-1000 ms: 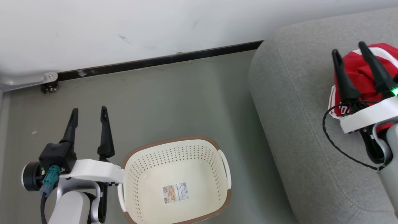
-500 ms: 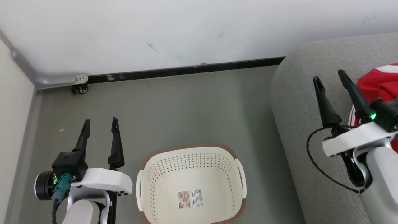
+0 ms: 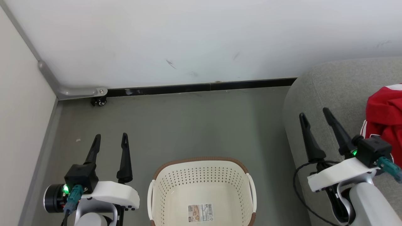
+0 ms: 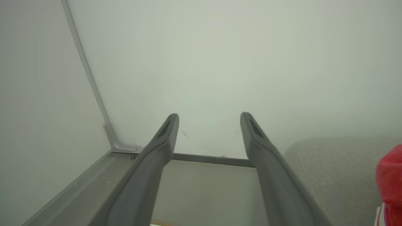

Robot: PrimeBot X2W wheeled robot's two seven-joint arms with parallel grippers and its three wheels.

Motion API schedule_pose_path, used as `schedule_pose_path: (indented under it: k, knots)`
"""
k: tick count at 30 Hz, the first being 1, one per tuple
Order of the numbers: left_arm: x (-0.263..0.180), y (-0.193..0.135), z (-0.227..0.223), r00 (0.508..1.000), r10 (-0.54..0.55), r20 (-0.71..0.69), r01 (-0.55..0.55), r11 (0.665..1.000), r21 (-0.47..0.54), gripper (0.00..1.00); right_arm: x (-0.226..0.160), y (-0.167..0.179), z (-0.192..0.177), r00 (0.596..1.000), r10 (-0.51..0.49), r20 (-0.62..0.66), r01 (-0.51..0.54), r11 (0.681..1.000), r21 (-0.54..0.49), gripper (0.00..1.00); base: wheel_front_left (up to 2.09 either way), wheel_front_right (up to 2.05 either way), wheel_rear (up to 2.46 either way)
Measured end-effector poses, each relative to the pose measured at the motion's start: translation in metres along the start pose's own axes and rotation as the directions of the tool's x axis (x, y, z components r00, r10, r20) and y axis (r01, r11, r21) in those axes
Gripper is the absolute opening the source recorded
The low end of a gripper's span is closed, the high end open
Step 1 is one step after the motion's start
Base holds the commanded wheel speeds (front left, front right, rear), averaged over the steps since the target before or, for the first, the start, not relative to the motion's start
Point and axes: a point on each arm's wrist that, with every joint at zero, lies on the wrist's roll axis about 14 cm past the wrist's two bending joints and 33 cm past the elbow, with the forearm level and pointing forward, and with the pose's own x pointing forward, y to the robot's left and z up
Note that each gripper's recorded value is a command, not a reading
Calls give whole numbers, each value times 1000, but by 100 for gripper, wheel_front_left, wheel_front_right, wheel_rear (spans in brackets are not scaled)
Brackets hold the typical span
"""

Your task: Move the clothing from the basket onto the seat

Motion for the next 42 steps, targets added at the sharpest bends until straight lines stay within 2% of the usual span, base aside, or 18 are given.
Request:
schedule_pose_path:
  k: [16, 24, 29, 32, 42]
  knots:
    - [-26, 0, 4, 1000, -3, 7, 3, 1000, -4, 100, -38, 18, -22, 998, -41, -49, 44, 997, 57, 100, 0, 0, 0]
    - [-38, 0, -5, 1000, -6, -19, 6, 1000, -3, 100, -52, 22, -32, 996, -44, -84, 47, 998, 39, 100, 0, 0, 0]
    - [-38, -2, -3, 1000, -14, -13, 13, 1000, -5, 100, -54, 16, -24, 996, -64, -66, 65, 998, 22, 100, 0, 0, 0]
    - [-38, -2, -3, 1000, -13, -13, 13, 1000, -5, 100, -64, 15, -34, 993, -74, -97, 77, 997, 27, 100, 0, 0, 0]
    - [-38, -3, -3, 1000, -16, -14, 16, 1000, 4, 100, -64, 12, -26, 993, -88, -80, 90, 996, 13, 100, 0, 0, 0]
